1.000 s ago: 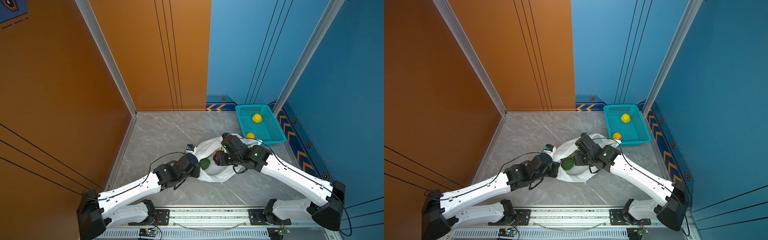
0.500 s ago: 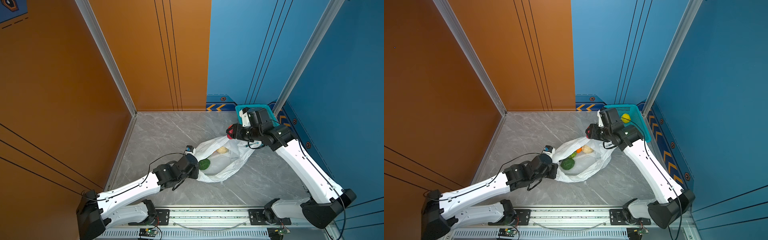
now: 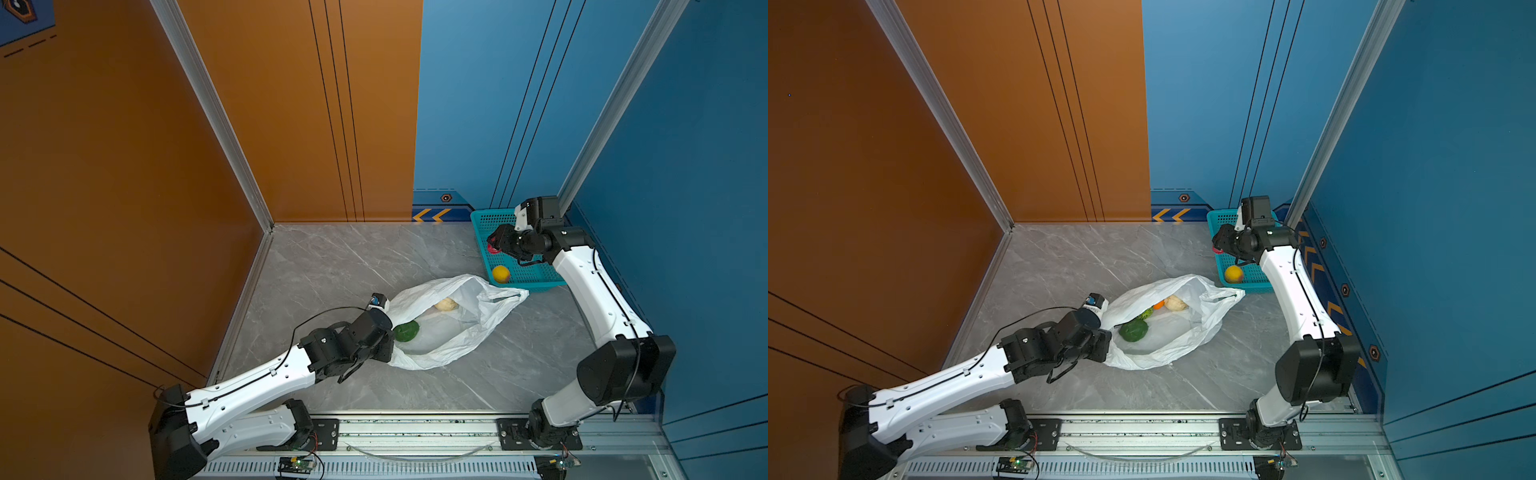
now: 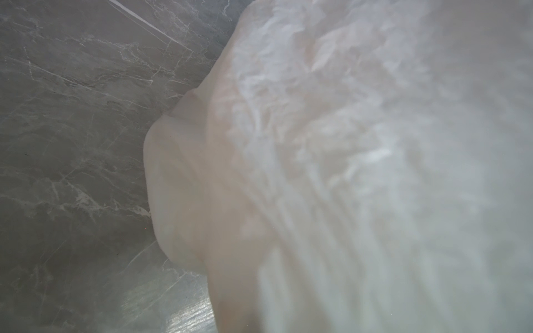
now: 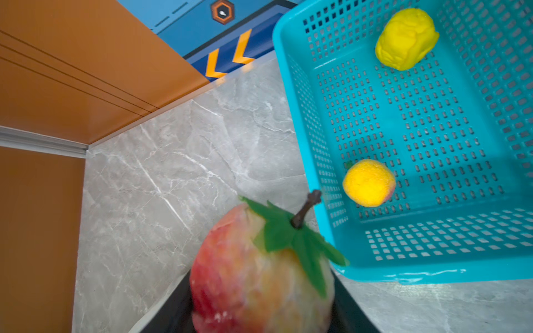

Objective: Untie the knot of the plastic bag and take out the fruit
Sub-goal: Place the fruit in the basket.

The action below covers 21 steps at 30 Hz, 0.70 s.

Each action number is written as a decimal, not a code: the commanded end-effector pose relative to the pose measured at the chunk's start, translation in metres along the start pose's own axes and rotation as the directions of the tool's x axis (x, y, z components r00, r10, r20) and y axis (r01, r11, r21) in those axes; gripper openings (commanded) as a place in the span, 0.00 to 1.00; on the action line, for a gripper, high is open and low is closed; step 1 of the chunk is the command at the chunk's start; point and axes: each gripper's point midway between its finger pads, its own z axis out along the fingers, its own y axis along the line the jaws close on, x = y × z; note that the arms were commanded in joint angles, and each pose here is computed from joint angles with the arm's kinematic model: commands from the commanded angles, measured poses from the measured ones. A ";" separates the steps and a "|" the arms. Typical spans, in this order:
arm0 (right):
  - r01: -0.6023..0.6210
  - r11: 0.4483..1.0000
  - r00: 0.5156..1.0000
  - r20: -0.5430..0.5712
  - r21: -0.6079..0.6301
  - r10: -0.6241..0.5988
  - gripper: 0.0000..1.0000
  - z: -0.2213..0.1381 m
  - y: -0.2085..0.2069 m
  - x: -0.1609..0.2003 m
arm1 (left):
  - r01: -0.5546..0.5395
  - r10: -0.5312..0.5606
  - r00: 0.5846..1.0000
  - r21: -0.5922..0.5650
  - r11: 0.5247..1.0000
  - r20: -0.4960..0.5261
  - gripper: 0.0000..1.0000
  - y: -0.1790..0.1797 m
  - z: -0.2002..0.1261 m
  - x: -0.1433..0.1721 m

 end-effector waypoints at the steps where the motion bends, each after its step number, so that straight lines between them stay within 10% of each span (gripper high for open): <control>1: 0.002 0.999 1.000 0.025 0.052 -0.004 0.41 0.028 -0.026 -0.013 | -0.019 0.019 0.999 0.007 1.000 -0.025 0.00 0.001 -0.011 0.006; 15: -0.082 0.944 0.992 -0.060 0.319 0.107 0.43 0.123 -0.158 -0.009 | 0.010 -0.010 1.000 -0.015 1.000 0.005 0.00 0.010 -0.015 0.005; 21: -0.087 0.933 0.988 -0.092 0.349 0.127 0.64 0.131 -0.171 0.006 | 0.007 -0.007 1.000 -0.016 1.000 0.005 0.00 0.010 -0.015 0.005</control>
